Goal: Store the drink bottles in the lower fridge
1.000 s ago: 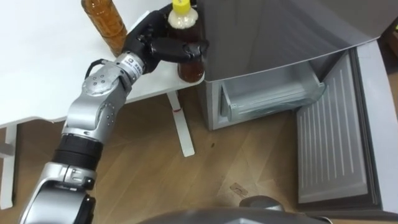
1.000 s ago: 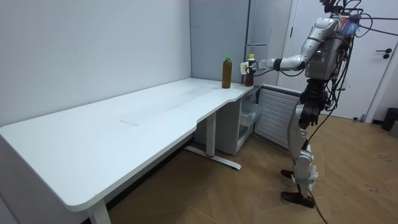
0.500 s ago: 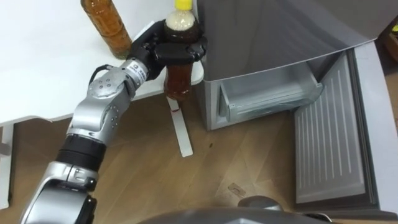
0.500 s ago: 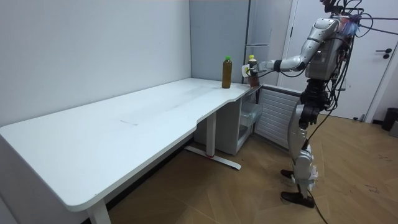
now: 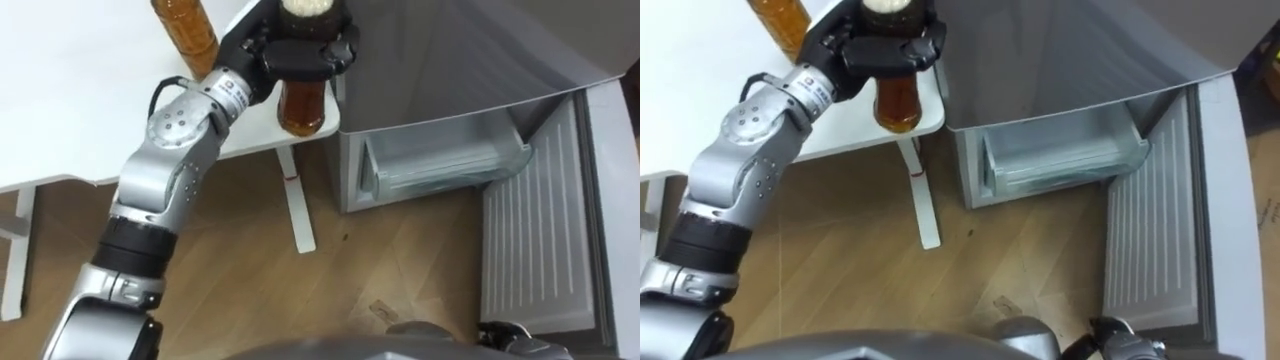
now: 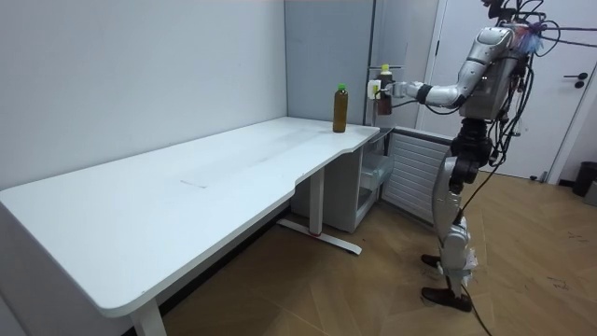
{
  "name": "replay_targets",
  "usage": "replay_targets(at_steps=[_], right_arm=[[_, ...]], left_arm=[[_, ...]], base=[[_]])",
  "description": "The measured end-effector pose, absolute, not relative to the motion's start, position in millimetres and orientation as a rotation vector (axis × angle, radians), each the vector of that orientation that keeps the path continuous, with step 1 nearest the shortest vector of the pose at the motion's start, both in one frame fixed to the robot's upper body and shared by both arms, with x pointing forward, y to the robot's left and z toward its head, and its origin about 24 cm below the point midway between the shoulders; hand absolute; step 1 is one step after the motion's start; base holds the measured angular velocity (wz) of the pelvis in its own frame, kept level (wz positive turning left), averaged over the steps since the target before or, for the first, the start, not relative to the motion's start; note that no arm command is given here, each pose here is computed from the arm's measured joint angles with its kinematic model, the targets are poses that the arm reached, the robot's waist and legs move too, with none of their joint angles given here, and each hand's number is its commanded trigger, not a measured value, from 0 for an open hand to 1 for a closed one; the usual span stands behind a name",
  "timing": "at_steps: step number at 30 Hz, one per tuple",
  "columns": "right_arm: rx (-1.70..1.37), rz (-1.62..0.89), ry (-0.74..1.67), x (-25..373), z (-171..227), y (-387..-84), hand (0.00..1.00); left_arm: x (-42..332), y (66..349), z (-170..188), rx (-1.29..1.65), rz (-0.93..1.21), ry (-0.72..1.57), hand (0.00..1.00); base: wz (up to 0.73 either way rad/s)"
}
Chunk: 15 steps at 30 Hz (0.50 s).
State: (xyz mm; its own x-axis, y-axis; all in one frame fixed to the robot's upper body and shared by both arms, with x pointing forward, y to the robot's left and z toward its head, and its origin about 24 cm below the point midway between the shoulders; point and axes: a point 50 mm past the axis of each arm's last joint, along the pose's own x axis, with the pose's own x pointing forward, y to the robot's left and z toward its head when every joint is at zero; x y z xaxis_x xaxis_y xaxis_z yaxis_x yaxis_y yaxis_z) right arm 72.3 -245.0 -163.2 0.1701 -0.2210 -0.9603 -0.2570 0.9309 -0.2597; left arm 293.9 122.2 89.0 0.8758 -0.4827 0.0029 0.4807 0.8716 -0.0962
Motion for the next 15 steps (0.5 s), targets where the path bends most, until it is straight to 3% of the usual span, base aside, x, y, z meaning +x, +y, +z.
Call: replay_targets(at_steps=[9,15], right_arm=[[-0.430,0.053,1.242,107,-153,-237,0.00],[-0.297,0.197,0.908,154,-128,-188,0.00]], left_arm=[[262,121,74,-0.243,-0.490,0.039,1.00],[253,127,67,-0.365,-0.449,0.035,1.00]], base=[[0.07],[0.03]])
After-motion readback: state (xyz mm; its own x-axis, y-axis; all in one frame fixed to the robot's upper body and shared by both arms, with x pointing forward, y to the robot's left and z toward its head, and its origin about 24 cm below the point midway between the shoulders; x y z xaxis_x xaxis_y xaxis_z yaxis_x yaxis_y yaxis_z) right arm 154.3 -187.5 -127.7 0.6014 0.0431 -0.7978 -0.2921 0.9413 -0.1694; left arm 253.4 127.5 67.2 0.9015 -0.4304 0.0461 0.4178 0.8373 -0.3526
